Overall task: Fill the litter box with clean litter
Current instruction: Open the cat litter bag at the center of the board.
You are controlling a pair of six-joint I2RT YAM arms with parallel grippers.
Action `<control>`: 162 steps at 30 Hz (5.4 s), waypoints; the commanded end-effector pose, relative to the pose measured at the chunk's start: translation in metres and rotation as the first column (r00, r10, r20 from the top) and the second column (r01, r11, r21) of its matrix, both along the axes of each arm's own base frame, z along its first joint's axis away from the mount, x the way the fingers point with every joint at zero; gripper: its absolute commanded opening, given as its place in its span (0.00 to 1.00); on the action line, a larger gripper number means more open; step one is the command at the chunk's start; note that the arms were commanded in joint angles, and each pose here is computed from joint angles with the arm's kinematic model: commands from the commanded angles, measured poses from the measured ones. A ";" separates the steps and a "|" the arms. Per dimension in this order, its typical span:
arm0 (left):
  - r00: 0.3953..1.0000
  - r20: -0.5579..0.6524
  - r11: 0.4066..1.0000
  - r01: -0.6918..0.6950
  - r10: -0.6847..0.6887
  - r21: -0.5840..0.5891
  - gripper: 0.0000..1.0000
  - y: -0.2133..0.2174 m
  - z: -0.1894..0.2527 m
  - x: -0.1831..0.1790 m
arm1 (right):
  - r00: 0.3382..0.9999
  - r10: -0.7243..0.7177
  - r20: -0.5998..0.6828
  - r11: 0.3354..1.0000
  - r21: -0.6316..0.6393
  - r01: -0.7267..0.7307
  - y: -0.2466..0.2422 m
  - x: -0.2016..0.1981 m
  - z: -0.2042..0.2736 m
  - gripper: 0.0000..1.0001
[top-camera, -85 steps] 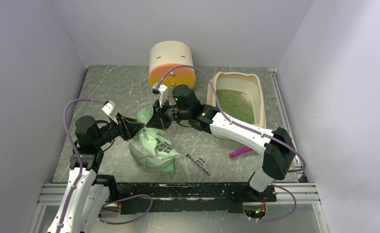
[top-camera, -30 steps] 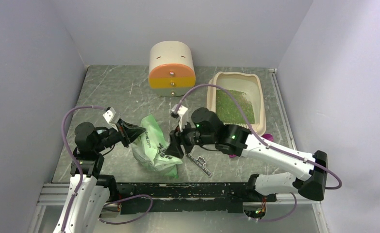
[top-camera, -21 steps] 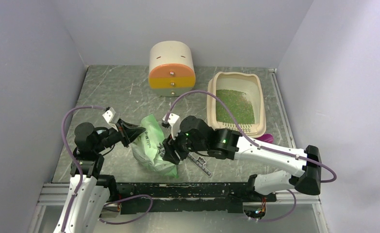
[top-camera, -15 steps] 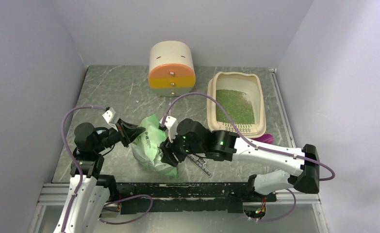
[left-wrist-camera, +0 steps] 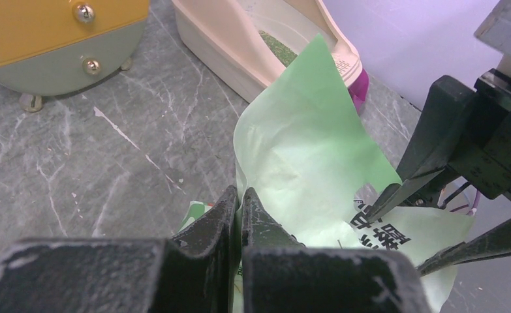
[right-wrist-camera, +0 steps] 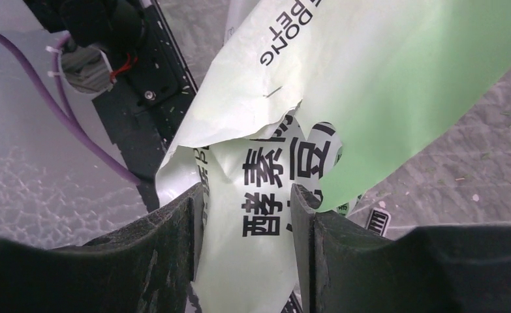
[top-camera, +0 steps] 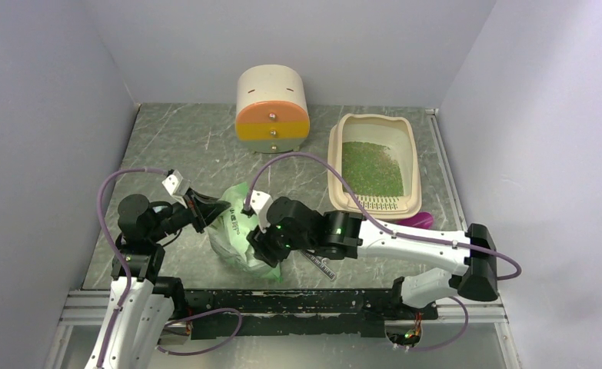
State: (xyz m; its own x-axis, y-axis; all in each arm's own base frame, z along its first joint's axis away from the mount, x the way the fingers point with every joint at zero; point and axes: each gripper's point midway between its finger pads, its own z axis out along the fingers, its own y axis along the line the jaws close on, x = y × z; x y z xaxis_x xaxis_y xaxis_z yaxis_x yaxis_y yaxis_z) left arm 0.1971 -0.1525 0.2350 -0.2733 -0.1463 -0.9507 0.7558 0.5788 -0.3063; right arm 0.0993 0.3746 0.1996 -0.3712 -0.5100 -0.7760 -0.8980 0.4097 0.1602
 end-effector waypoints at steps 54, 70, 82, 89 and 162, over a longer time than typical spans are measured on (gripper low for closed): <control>0.996 0.083 0.999 0.037 -0.036 -0.011 0.05 -0.005 0.022 -0.008 | 0.917 -0.188 0.352 0.968 -0.093 0.234 -0.007 0.033 -0.010 0.57; 0.996 0.082 0.999 0.036 -0.035 -0.010 0.05 -0.005 0.022 -0.007 | 0.871 -0.340 0.355 0.937 0.050 0.345 -0.004 0.048 0.008 0.40; 0.997 0.078 0.999 0.031 -0.030 -0.009 0.05 -0.004 0.021 -0.006 | 0.833 -0.338 0.438 0.924 -0.017 0.383 -0.024 0.058 -0.009 0.47; 0.997 0.078 1.000 0.030 -0.029 -0.009 0.05 -0.004 0.021 -0.006 | 0.807 -0.442 0.392 0.891 0.085 0.446 -0.031 0.066 0.007 0.08; 0.945 0.168 0.951 0.249 -0.280 0.180 0.77 -0.023 0.059 0.017 | 0.910 -0.380 0.166 0.905 0.269 0.329 -0.028 0.161 0.067 0.00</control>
State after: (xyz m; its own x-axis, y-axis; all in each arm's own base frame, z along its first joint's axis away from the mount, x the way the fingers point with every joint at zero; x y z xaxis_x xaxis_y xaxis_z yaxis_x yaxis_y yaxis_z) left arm 0.2162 -0.1720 0.3128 -0.0973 -0.0942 -0.9908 0.8747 0.4669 -0.1303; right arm 0.2563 0.3262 0.2115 -0.3826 -0.3472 -0.8562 -0.6893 0.7244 0.0142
